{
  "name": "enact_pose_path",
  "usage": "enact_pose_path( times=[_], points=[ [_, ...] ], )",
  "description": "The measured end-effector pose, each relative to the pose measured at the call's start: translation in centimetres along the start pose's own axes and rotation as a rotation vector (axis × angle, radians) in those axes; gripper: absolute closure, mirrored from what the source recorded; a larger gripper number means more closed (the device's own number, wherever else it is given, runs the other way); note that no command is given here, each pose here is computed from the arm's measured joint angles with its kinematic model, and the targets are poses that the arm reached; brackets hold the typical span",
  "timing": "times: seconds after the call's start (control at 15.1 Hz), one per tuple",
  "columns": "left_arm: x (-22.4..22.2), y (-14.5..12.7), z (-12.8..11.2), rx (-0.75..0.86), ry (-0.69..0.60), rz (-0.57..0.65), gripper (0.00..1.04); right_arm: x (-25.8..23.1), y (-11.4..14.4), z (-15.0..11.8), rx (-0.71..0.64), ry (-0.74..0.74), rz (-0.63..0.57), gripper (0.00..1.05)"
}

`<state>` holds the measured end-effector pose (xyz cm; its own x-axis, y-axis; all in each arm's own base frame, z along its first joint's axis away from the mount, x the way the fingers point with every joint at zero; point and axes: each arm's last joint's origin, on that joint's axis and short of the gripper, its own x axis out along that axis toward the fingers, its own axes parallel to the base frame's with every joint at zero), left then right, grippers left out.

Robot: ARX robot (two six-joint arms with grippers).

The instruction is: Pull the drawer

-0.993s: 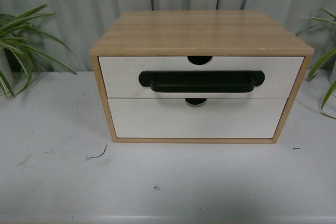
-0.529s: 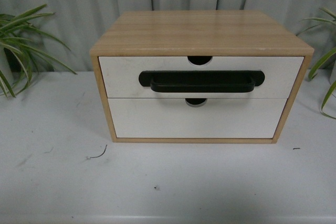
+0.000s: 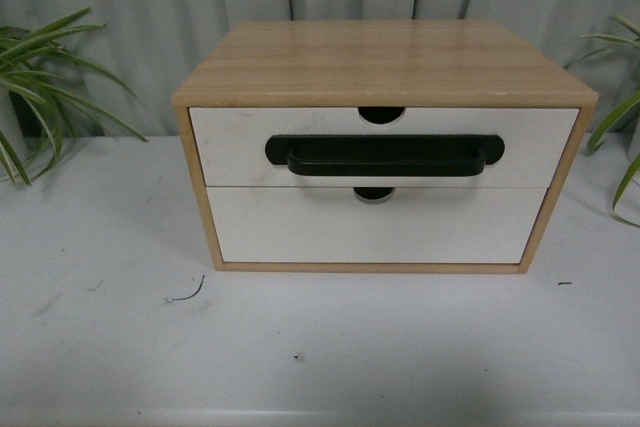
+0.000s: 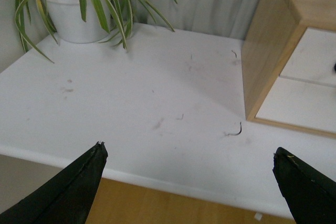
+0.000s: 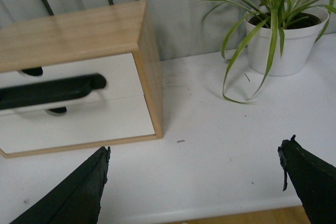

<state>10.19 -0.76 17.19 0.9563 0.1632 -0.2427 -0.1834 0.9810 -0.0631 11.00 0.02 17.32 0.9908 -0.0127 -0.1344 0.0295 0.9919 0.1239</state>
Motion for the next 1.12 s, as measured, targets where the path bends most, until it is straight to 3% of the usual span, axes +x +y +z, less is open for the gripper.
enact_pose_path(
  times=[0.2,0.53,0.73,0.99,1.12],
  points=[
    [1.2,-0.4,3.9,-0.144,-0.138,0.079,0.07,3.3,1.5,4.5,0.017,-0.086,0.080,0.06],
    [8.5,-2.7,8.7,-0.110,-0.160,-0.071,0.07,13.2,6.2,9.2,-0.061,-0.104,0.150,0.06],
    [12.9,-6.0,10.3,0.000,-0.060,-0.252,0.07,17.6,9.8,9.5,-0.291,-0.081,0.309,0.06],
    [13.9,-7.7,10.3,0.096,0.001,-0.364,0.07,18.1,10.3,8.9,-0.455,-0.102,0.388,0.06],
    [14.6,-10.5,10.7,0.282,0.086,-0.554,0.07,18.2,10.2,8.2,-0.712,-0.139,0.533,0.06]
  ],
)
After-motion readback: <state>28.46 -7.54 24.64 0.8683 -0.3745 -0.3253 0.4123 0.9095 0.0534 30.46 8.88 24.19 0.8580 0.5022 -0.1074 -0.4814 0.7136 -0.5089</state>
